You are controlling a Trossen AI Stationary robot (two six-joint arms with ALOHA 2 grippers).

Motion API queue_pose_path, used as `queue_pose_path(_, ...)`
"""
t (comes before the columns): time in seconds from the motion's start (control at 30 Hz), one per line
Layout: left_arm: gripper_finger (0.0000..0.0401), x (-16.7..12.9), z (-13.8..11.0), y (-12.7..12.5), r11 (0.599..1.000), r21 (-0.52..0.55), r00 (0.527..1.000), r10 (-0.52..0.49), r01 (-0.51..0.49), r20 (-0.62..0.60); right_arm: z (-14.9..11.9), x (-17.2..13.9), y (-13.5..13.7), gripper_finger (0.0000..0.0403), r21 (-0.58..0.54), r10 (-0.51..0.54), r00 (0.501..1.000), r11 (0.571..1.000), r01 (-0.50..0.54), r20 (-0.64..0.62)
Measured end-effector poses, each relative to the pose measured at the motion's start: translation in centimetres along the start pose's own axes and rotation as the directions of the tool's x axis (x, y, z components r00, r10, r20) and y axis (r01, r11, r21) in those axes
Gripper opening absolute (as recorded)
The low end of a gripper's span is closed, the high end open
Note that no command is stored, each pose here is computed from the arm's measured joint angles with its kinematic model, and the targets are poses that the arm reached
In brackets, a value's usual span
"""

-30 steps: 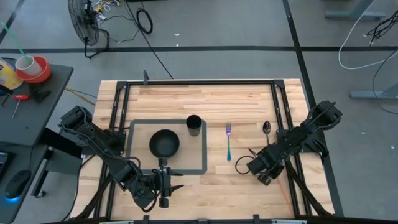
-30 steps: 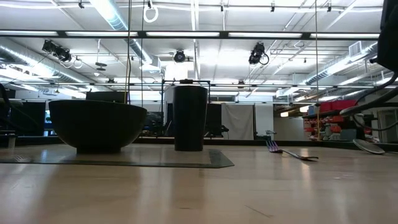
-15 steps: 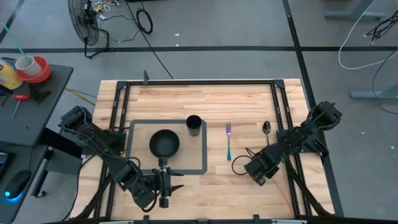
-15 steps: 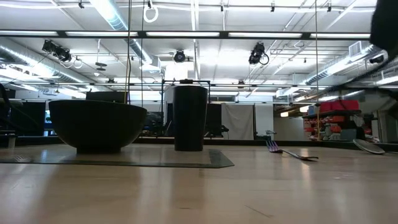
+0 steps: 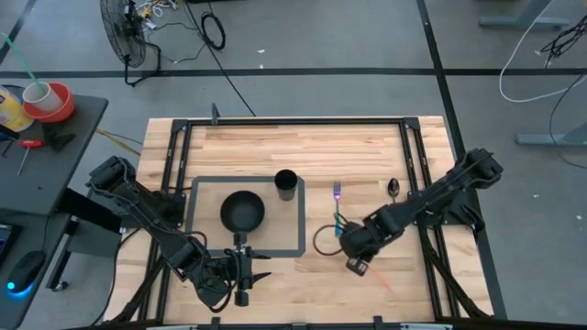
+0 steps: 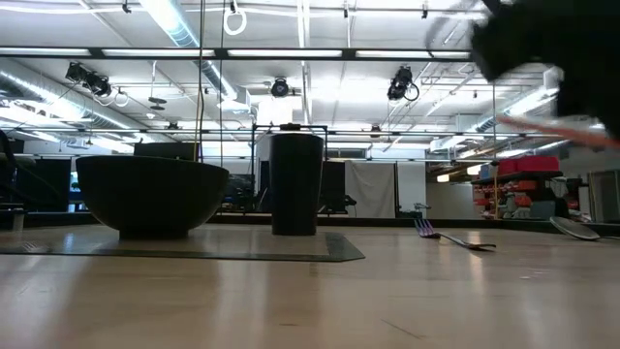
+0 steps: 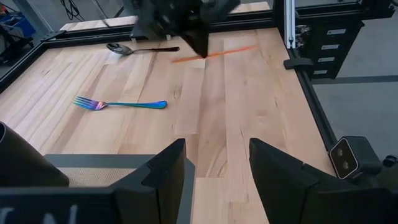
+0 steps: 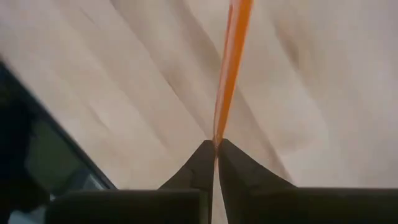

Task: Pick & Place Utensil
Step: Put the straw into the black cup on the table mat

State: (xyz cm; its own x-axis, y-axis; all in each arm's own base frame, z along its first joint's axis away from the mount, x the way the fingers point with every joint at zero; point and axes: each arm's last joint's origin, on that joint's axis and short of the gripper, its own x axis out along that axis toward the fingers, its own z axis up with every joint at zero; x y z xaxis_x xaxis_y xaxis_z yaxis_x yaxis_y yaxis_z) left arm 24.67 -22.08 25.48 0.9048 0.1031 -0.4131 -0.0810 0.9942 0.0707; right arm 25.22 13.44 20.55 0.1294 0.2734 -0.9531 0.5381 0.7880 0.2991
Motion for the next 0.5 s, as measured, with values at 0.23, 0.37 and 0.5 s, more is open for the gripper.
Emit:
queue_pose_path(0.23,0.0181,-0.1,0.0,-0.1,1.0,-0.008,1.0,-0.003,0.003,0.001,4.6,-7.7,2.5,0.0022,-0.094,0.054,0.896,0.995,-0.014,0.441)
queue_pose_path(0.37,0.0181,-0.1,0.0,-0.1,0.999,-0.034,1.0,-0.01,0.01,0.001,6.6,-13.1,2.2,0.002,-0.077,0.067,0.724,0.997,-0.02,0.687)
queue_pose_path(0.5,0.0181,-0.1,0.1,-0.2,0.998,-0.047,0.999,-0.038,0.038,0.001,8.1,-18.1,0.8,0.0017,-0.12,0.131,0.525,0.991,-0.056,0.841)
